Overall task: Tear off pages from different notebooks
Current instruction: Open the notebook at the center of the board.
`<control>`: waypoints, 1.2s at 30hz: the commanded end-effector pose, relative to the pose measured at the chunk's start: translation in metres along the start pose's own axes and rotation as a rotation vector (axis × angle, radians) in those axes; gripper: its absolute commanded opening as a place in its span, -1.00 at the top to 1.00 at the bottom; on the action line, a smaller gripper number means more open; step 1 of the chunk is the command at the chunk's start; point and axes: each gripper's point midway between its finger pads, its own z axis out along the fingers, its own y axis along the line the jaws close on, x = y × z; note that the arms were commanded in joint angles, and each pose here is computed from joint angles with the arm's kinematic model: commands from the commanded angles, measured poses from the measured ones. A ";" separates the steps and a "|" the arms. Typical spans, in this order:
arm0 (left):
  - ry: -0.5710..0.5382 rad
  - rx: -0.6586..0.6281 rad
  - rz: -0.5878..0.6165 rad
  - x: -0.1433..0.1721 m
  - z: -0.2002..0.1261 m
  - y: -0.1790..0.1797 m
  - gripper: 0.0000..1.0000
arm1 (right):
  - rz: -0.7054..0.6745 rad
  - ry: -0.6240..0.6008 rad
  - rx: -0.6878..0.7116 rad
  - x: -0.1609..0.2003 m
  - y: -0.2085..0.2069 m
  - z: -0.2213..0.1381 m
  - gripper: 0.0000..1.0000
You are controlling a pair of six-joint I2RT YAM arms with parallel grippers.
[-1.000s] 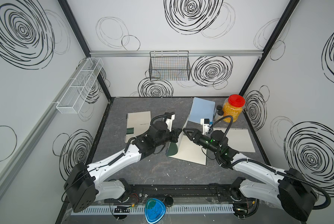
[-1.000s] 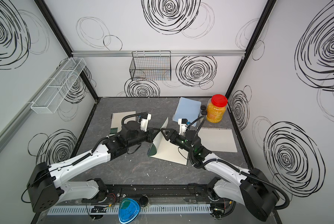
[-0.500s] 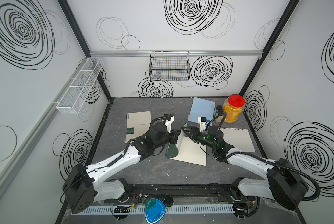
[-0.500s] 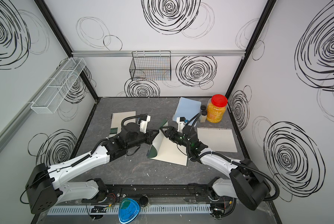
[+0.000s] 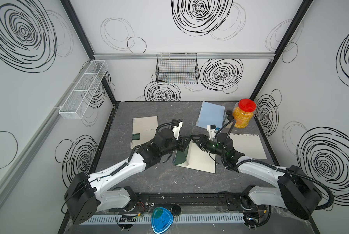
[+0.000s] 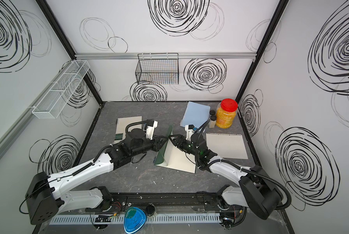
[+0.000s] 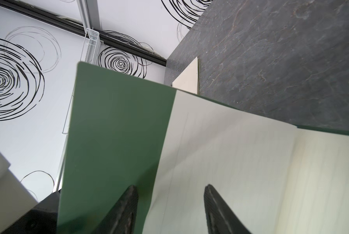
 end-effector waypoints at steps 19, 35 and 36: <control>-0.011 -0.091 -0.007 -0.001 0.007 0.018 1.00 | 0.008 -0.083 0.458 0.012 -0.122 -0.059 -0.54; -0.006 -0.113 -0.018 0.004 0.007 0.025 1.00 | -0.080 -0.183 0.618 0.006 -0.161 -0.112 -0.37; -0.005 -0.115 -0.020 0.004 0.007 0.026 1.00 | -0.090 -0.171 0.608 0.007 -0.160 -0.111 -0.37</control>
